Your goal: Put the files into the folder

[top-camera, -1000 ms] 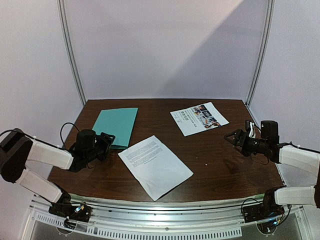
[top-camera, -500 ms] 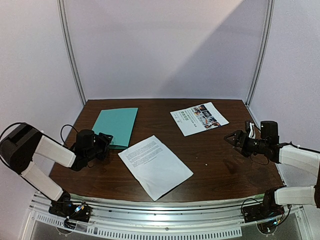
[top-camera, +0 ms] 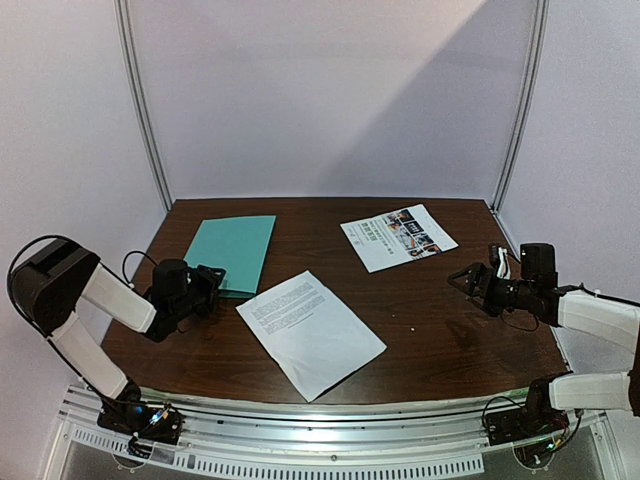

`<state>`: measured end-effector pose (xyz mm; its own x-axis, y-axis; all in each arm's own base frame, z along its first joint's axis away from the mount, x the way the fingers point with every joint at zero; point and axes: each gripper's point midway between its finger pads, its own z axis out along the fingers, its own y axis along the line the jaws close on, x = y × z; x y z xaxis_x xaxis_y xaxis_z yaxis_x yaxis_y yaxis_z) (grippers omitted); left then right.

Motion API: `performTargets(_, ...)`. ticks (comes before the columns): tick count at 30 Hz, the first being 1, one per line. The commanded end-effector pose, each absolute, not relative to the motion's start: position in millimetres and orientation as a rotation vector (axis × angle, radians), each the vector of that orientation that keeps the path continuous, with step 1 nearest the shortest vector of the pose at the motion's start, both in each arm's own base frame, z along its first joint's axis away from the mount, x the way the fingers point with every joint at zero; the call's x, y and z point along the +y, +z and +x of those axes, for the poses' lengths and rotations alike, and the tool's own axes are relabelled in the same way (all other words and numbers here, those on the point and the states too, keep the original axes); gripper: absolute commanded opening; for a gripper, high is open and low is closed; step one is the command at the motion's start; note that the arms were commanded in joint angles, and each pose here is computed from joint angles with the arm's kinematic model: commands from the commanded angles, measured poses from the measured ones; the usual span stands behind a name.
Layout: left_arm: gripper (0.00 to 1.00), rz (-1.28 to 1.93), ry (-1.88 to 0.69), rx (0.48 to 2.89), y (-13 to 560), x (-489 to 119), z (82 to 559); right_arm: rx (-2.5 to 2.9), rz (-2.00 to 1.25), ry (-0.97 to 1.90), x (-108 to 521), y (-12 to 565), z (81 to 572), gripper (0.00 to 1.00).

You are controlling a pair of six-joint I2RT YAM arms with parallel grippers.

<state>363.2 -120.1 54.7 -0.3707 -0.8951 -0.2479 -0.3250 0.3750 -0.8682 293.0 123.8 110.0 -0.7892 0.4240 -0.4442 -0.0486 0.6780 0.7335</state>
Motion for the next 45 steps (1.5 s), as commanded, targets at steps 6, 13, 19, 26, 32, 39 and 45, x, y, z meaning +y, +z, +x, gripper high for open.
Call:
performTargets(6,0.43,-1.023,-0.989,1.831,68,-119,385,2.284,0.275,1.002,121,112,295,0.99)
performTargets(13,0.05,-0.980,-0.963,1.865,68,-121,391,2.299,0.273,0.993,120,110,292,0.99)
performTargets(19,0.00,-0.925,-0.864,1.925,71,-117,389,2.303,0.274,0.992,120,108,291,0.99)
performTargets(26,0.00,-0.772,-0.604,2.013,98,-108,386,2.290,0.279,1.001,121,108,293,0.99)
performTargets(32,0.00,-0.587,-0.323,2.075,122,-112,382,2.282,0.287,1.007,121,108,295,0.99)
performTargets(39,0.00,-0.327,0.054,2.186,128,-138,379,2.295,0.294,1.001,120,106,293,0.99)
performTargets(45,0.00,-0.105,0.341,2.184,136,-175,378,2.323,0.298,0.973,118,101,288,0.99)
